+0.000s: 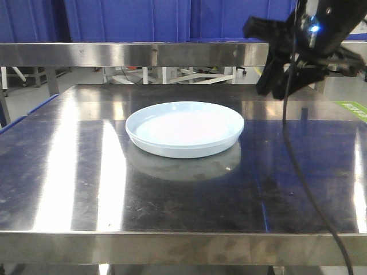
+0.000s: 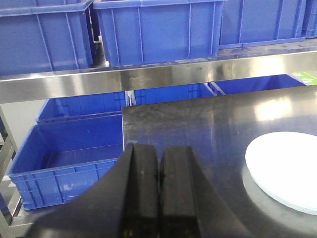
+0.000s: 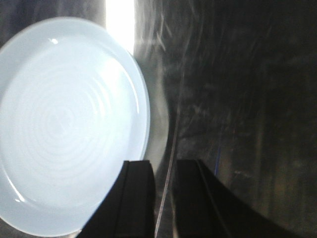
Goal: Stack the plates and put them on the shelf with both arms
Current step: 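Lower the right gripper and grip the rim of the plate stack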
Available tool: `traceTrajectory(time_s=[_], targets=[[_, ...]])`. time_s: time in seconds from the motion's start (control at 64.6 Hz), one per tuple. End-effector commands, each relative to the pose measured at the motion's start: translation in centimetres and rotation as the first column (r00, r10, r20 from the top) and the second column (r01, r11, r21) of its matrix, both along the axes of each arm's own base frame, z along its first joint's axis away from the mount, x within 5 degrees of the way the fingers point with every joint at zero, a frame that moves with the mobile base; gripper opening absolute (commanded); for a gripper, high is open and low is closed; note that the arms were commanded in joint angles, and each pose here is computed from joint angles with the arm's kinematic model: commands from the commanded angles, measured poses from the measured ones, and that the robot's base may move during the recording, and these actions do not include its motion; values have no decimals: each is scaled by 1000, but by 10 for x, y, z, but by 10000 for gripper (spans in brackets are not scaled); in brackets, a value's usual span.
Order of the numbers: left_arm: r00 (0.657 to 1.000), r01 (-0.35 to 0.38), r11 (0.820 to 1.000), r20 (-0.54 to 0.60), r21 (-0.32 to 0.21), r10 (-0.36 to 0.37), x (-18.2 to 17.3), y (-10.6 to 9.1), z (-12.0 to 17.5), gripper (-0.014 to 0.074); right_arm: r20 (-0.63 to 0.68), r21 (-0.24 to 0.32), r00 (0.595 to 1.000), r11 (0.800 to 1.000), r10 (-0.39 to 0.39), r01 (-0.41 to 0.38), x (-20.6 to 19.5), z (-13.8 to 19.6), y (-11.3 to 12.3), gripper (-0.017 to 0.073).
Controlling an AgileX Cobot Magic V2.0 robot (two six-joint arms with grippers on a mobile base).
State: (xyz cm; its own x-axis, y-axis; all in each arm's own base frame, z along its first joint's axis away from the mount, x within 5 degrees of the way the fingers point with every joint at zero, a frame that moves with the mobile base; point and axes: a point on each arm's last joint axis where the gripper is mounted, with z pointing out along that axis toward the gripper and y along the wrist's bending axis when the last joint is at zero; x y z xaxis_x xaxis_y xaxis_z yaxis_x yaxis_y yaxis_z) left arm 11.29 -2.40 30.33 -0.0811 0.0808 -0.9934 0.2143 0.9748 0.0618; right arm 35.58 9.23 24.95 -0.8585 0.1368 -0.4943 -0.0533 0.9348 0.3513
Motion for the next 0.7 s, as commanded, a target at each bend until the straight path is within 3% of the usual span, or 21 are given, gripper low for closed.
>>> traceTrajectory(time_s=[0.0,0.201,0.681], targets=[[993,-8,999,117,-32,12,0,1,18,83,42,50,999,999,-15,13,8,17,3,283],[993,-8,999,117,-32,12,0,1,18,83,-18,55,1000,998,24,-23,29,15,11,441],[993,-8,999,117,-32,12,0,1,18,83,-47,51,997,997,64,-61,50,-7,33,447]])
